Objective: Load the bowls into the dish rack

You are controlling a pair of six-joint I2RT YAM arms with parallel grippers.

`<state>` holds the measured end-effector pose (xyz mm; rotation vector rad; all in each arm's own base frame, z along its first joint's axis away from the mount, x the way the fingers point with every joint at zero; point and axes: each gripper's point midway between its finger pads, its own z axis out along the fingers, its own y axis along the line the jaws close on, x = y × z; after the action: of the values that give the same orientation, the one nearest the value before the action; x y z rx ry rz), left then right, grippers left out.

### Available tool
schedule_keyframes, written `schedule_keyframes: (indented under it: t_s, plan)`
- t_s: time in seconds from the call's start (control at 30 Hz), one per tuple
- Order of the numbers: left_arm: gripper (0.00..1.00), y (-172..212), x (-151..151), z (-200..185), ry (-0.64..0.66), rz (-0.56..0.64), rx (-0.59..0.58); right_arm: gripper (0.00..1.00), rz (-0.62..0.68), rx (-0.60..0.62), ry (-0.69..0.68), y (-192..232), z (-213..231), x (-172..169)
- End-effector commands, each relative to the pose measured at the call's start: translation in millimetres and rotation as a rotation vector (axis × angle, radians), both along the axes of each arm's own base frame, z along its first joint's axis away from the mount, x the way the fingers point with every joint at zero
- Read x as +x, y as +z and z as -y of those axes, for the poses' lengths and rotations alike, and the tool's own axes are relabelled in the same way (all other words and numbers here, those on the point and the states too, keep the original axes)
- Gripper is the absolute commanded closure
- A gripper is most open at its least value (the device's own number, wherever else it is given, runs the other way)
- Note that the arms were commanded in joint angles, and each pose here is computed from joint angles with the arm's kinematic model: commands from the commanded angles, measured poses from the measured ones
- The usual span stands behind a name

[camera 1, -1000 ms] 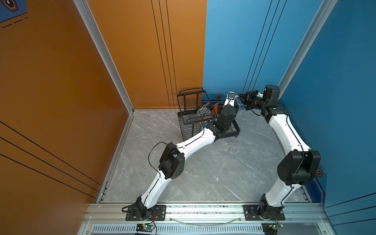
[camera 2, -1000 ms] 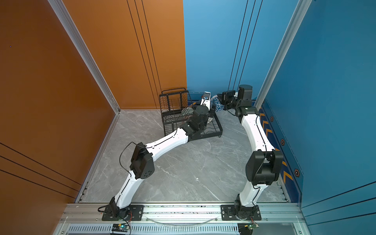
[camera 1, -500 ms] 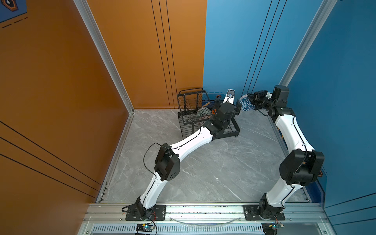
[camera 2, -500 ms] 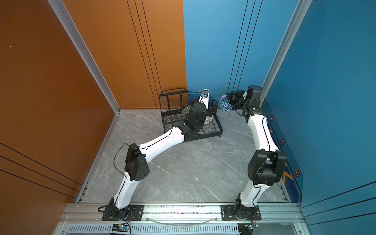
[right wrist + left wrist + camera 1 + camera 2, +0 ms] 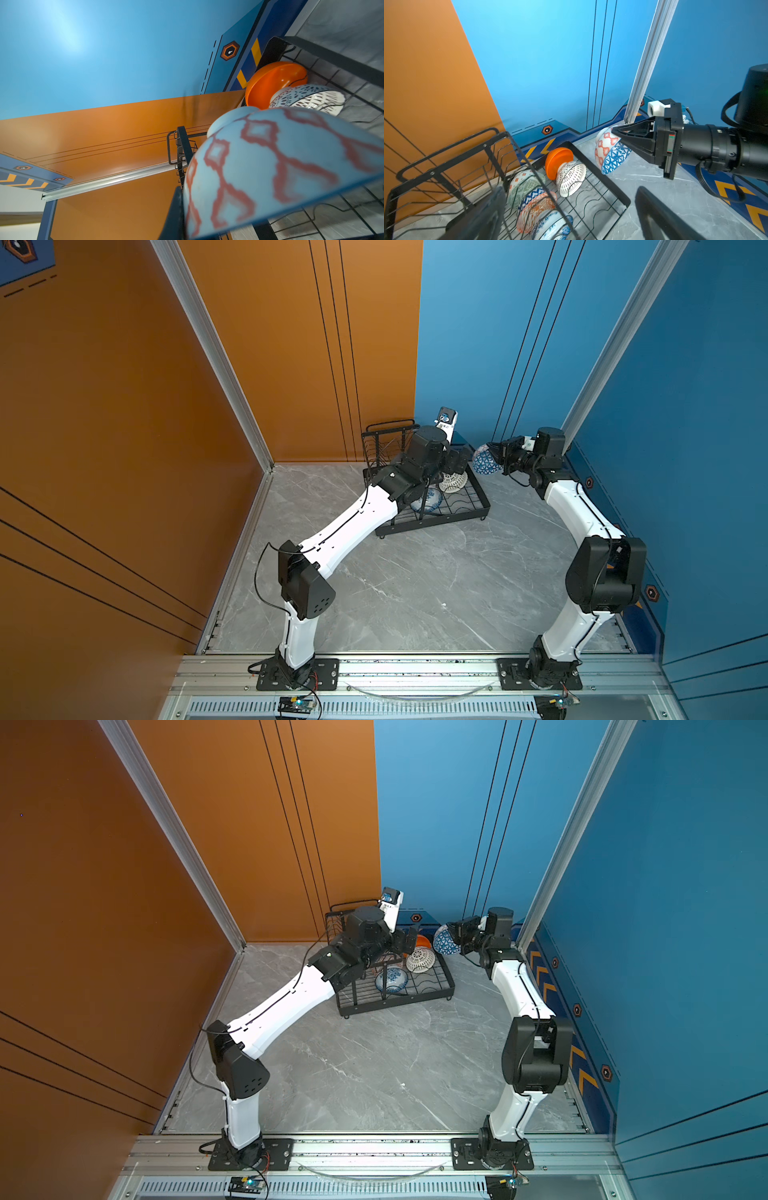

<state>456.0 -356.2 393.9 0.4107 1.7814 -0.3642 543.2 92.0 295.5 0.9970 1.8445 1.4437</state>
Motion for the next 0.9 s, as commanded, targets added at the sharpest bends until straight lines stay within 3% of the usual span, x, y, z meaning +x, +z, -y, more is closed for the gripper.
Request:
schedule_keyframes:
  t_s: [0.0, 0.27, 0.47, 0.87]
  plan:
    - [0.02, -12, -9, -10, -0.052, -0.080, -0.001, 1.00, 0.146, -0.023, 0.000, 7, -6, 10]
    - [0.02, -8, -6, -28, -0.065, -0.101, -0.020, 1.00, 0.183, 0.032, 0.032, -29, -35, 18]
    - [0.02, -10, -3, -29, -0.084, -0.124, -0.037, 1.00, 0.128, 0.008, 0.053, -67, -49, 17]
    - [0.02, -9, -4, -20, -0.130, -0.143, -0.058, 1.00, 0.124, -0.011, 0.080, -99, -60, 18]
